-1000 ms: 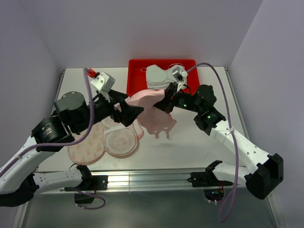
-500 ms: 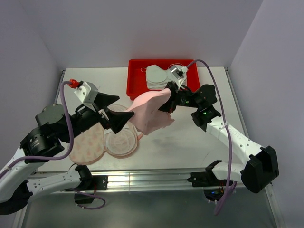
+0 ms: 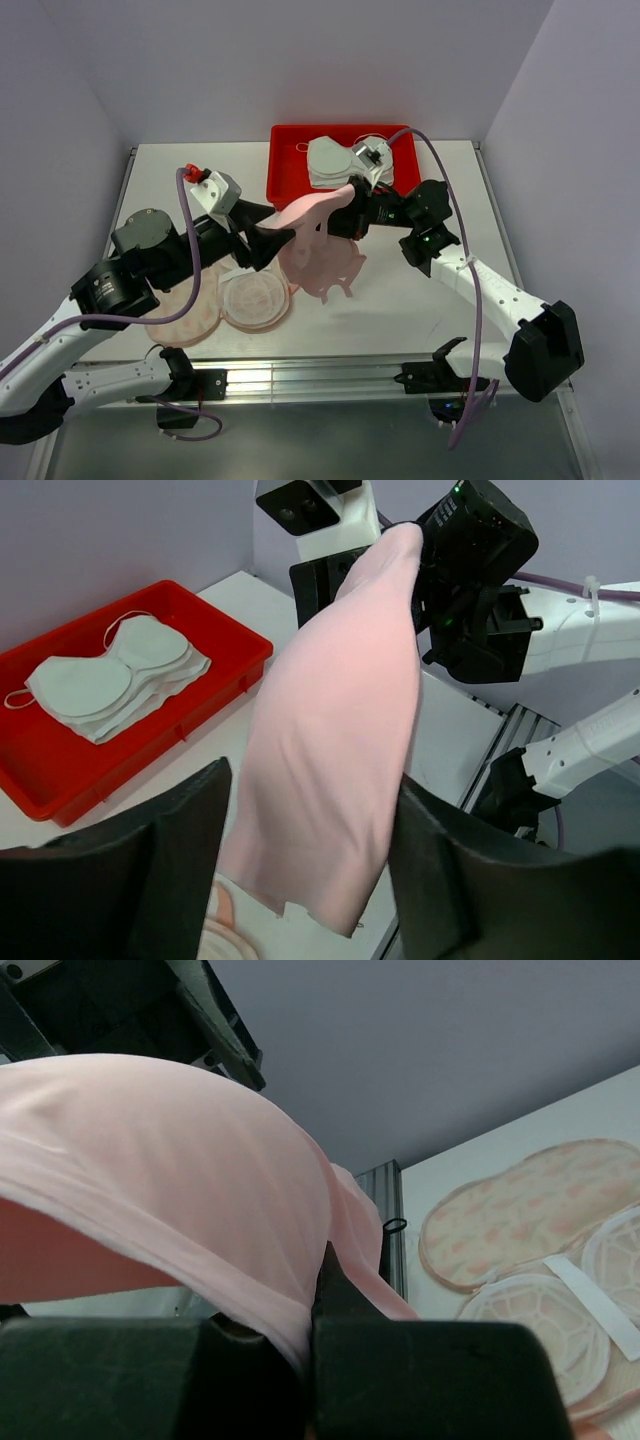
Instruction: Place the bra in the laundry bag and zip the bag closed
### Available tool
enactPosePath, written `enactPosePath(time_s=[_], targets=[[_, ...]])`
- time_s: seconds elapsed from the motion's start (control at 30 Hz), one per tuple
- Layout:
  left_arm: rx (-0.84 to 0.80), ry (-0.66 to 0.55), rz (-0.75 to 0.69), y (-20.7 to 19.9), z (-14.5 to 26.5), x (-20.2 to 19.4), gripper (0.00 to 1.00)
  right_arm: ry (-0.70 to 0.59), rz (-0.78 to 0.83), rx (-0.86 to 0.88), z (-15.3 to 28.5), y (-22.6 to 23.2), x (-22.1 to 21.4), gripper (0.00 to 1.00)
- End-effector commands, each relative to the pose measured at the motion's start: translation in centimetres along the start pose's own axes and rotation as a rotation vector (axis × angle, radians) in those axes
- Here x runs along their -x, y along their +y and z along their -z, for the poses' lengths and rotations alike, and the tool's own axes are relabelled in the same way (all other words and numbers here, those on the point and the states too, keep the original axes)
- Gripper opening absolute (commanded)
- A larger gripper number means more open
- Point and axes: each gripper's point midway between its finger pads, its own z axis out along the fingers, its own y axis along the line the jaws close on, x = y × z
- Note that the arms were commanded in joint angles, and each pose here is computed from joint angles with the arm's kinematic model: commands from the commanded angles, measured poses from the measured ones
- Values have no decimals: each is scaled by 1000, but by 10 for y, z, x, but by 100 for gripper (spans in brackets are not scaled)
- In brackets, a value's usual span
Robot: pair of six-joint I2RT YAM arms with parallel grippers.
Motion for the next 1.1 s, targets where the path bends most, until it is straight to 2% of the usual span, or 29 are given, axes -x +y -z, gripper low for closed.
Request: enactPosePath(time_s=[0.0, 0.03, 0.1, 0.13, 0.2, 0.23, 0.27, 0.33, 0.37, 0.43, 0.47, 0.53, 0.57, 0.63, 0.8, 0.97, 1.07], targets=[[12, -43, -24, 1, -2, 14, 64, -11, 14, 24, -1, 4, 1, 0], [32, -46, -27, 5, -2, 16, 51, -8, 10, 17, -2, 3, 1, 0], [51, -56, -24, 8, -2, 19, 33, 0, 3, -9, -2, -3, -2, 0], [58, -68, -17, 9, -1, 22, 18, 2, 4, -13, -2, -4, -3, 1], [94, -83, -9, 15, 1, 26, 3, 2, 13, -30, 0, -6, -6, 9], [109, -86, -2, 17, 3, 27, 0, 0, 16, -40, 1, -6, -5, 16], [135, -87, 1, 21, 3, 28, 0, -3, 60, -54, 3, -6, -4, 31], [158, -82, 7, 25, 4, 27, 0, -6, 45, -173, 6, -20, 1, 48], [171, -70, 7, 27, 5, 24, 0, 8, 92, -224, 11, -21, 4, 62], [199, -69, 8, 32, 6, 24, 0, -19, 177, -296, 18, -25, 15, 76], [206, -65, 8, 33, 6, 23, 0, -36, 217, -305, 21, -16, 23, 80], [206, -72, 10, 33, 7, 27, 0, -43, 236, -387, 34, -22, 28, 85], [208, -71, 11, 33, 8, 27, 0, -61, 301, -421, 40, -16, 40, 86], [220, -74, 13, 35, 9, 30, 0, -52, 300, -549, 55, -25, 40, 90], [213, -71, 5, 34, 7, 29, 0, -63, 468, -468, 62, 18, 47, 98], [182, -58, -1, 29, 5, 27, 0, -49, 515, -331, 43, 47, 61, 100], [169, -53, 0, 27, 3, 26, 0, 6, 503, -263, 22, 54, 60, 100]])
